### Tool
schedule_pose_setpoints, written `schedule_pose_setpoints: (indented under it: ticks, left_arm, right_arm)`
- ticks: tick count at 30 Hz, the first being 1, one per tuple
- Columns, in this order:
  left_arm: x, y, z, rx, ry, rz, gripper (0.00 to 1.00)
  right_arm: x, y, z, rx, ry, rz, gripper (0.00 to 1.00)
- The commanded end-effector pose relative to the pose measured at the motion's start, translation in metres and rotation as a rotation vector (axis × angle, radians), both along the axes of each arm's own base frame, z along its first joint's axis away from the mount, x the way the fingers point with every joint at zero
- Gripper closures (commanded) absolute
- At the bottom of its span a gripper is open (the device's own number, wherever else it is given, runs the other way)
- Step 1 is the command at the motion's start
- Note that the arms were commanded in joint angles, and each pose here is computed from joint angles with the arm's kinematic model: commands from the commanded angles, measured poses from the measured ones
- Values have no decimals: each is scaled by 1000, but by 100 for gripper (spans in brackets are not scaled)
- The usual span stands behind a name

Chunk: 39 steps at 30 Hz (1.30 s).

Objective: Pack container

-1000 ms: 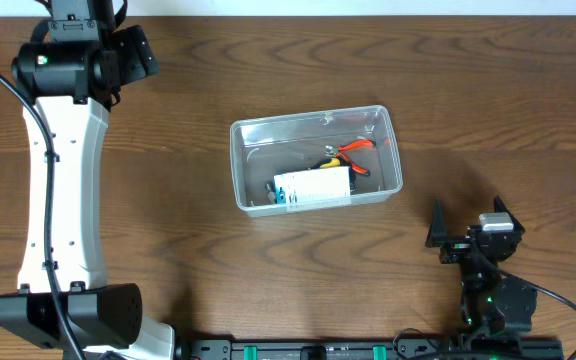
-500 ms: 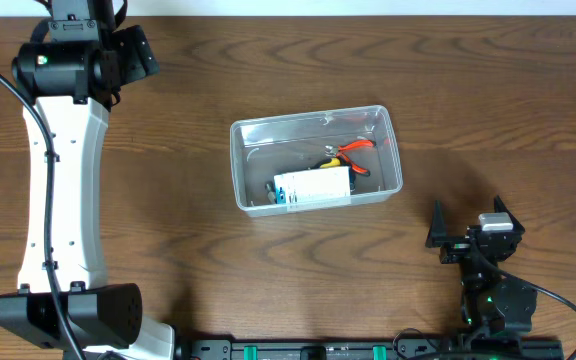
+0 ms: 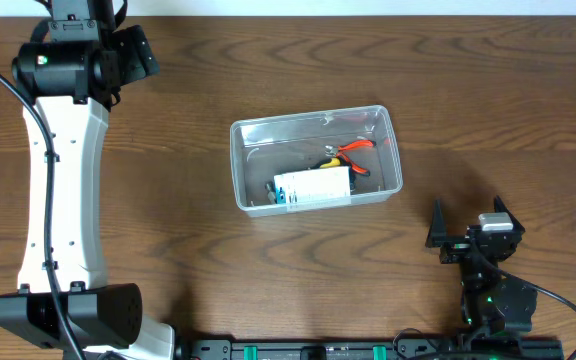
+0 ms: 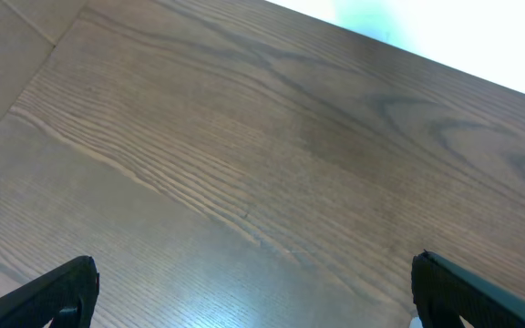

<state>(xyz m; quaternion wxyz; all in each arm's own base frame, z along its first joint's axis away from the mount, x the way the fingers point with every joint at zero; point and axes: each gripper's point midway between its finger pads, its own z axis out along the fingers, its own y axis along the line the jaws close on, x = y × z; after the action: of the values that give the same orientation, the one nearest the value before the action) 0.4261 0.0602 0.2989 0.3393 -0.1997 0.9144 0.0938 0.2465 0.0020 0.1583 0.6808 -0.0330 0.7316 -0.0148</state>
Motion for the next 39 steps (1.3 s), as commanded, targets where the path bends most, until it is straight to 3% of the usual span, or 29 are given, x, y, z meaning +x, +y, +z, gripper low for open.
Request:
schedule_pose_setpoints:
  ticks: [1,4,7,13,19,22,28,39]
  left_arm:
    - [-15,2,29,8,-72,13,2]
    - [-33,2,65,21,-168,8,2]
    - [-72,1,113,18,-306,11,2]
    - [-174,-1,198,22,-602,15,2]
    - [-273,-3,212,25,-771,16,2]
    - [-302,-4,198,25,-803,16,2]
    - [-313,-4,142,27,-775,20,2]
    - [-249,-3,28,7,-764,28,2]
  right_arm:
    - [0,-2,0,-13,-5,-4,1]
    - [0,-2,0,-13,-5,-4,1]
    - [0,-2,0,-13,-5,-4,1]
    - [0,-2,0,-13,-5,-4,1]
    - [0,-2,0,-13,-5,-4,1]
    - [0,-2,0,-13,-5,-4,1]
    - [0,-2,0,-13,-5,-4,1]
    - [0,-2,0,-13,-5,-4,1]
